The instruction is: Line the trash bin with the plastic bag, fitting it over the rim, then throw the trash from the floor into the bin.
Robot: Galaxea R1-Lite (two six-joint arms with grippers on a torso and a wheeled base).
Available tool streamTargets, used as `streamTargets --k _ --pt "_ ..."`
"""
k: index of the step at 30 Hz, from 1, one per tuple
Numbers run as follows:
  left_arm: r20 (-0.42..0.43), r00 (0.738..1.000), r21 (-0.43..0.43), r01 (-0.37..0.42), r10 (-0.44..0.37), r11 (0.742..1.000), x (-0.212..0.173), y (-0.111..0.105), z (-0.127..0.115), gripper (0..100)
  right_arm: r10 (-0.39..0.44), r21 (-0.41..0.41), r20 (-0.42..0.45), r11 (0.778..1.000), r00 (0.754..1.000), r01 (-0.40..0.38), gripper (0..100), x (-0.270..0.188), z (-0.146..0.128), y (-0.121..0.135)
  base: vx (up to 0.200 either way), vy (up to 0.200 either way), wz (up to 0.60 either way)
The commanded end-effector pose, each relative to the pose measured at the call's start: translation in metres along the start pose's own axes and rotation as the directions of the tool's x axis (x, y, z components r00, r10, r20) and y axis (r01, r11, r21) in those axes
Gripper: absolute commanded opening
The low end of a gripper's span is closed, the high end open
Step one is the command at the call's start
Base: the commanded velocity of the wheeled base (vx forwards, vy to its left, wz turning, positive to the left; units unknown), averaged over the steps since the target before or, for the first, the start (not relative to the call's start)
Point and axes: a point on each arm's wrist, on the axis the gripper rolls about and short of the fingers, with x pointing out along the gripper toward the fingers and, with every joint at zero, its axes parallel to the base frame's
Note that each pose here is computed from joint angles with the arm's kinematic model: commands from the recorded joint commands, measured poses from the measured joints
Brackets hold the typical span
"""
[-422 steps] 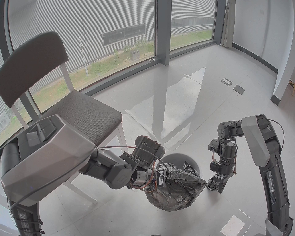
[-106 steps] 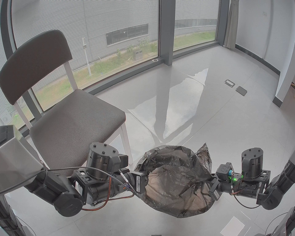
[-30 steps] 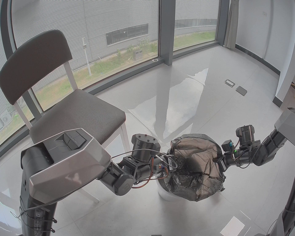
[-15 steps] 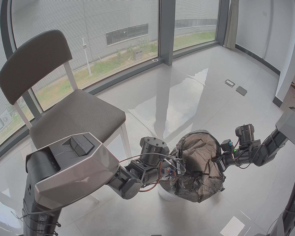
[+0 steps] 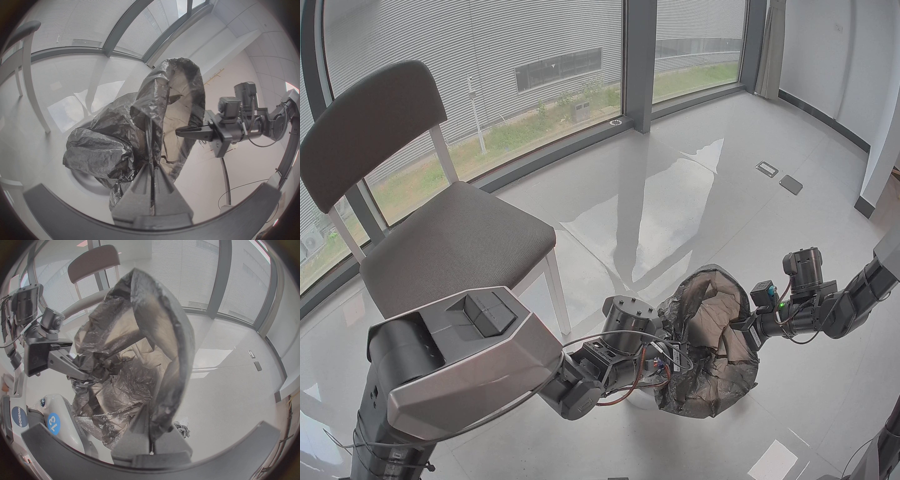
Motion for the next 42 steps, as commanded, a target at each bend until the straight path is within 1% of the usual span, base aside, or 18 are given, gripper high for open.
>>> streamTargets --k 1,4,5,8,10,11,12,14,18,22,26,28,31,33,35,38,40,42 --pt "0.031 0.999 -0.011 -0.028 0.028 1.000 -0.002 0.010 0.012 0 0.002 -0.012 0.015 1.000 1.000 -0.002 0 0.000 0.005 0.002 0.000 0.000 0.00" --pt "0.078 0.993 -0.027 -0.087 0.089 0.996 -0.008 0.024 0.031 0 -0.003 -0.014 0.027 1.000 1.000 0.004 0 0.001 0.009 0.000 0.000 0.000 0.00" --pt "0.078 0.992 -0.028 -0.093 0.095 0.995 -0.009 0.025 0.033 0 -0.004 -0.014 0.028 1.000 1.000 0.004 0 0.002 0.010 -0.001 0.000 0.000 0.00" --pt "0.060 0.977 -0.065 -0.203 0.207 0.977 -0.019 0.052 0.062 0 0.004 0.001 0.000 1.000 1.000 -0.004 0 0.014 0.015 -0.010 0.000 0.000 0.00" --pt "0.047 0.964 -0.086 -0.256 0.260 0.963 -0.021 0.067 0.071 0 0.010 0.012 -0.022 1.000 1.000 -0.010 0 0.021 0.017 -0.015 0.000 0.000 0.00" --pt "0.029 0.956 -0.097 -0.289 0.293 0.952 -0.022 0.077 0.074 0 0.013 0.021 -0.038 1.000 0.999 -0.012 0 0.026 0.017 -0.019 0.000 0.000 0.00" --pt "0.028 0.955 -0.098 -0.291 0.295 0.952 -0.022 0.078 0.074 0 0.013 0.021 -0.038 1.000 0.999 -0.012 0 0.026 0.017 -0.019 0.000 0.000 0.00" --pt "0.018 0.944 -0.108 -0.325 0.329 0.940 -0.022 0.096 0.076 0 0.020 0.025 -0.049 0.999 0.999 -0.019 0 0.032 0.021 -0.023 0.000 0.000 0.00" --pt "0.008 0.934 -0.092 -0.355 0.358 0.930 -0.019 0.115 0.074 0 0.025 0.035 -0.069 0.999 0.997 -0.023 0 0.040 0.032 -0.033 0.000 0.000 0.00" --pt "0.015 0.931 -0.090 -0.363 0.365 0.928 -0.019 0.117 0.076 0 0.024 0.051 -0.092 0.998 0.995 -0.020 0 0.050 0.035 -0.045 0.000 0.000 0.00" --pt "-0.005 0.916 -0.058 -0.402 0.402 0.914 -0.013 0.115 0.068 0 0.030 0.060 -0.117 0.998 0.993 -0.023 0 0.067 0.035 -0.052 0.000 0.000 0.00" --pt "-0.003 0.903 -0.001 -0.430 0.430 0.903 0.000 0.110 0.060 0 0.031 0.066 -0.129 0.998 0.991 -0.022 0 0.081 0.032 -0.057 0.000 0.000 0.00" --pt "0.023 0.888 0.020 -0.459 0.458 0.888 0.019 0.108 0.058 0 0.032 0.078 -0.154 0.997 0.988 -0.020 0 0.092 0.028 -0.063 0.000 0.000 0.00" --pt "-0.008 0.880 0.030 -0.475 0.475 0.880 0.021 0.103 0.057 0 0.039 0.086 -0.171 0.996 0.984 -0.025 0 0.096 0.026 -0.064 0.000 0.000 0.00" --pt "-0.071 0.868 0.045 -0.490 0.492 0.871 0.020 0.100 0.051 0 0.046 0.090 -0.182 0.995 0.982 -0.030 0 0.097 0.025 -0.064 0.000 0.000 0.00" --pt "-0.120 0.860 0.062 -0.493 0.497 0.868 0.018 0.090 0.046 0 0.054 0.092 -0.195 0.995 0.979 -0.037 0 0.099 0.024 -0.063 0.000 0.000 0.00" --pt "-0.125 0.860 0.065 -0.490 0.494 0.869 0.016 0.086 0.047 0 0.058 0.094 -0.198 0.995 0.978 -0.040 0 0.102 0.023 -0.063 0.000 0.000 0.00" --pt "-0.137 0.866 0.068 -0.476 0.480 0.877 0.011 0.077 0.051 0 0.065 0.099 -0.209 0.994 0.976 -0.045 0 0.104 0.023 -0.063 0.000 0.000 0.00"
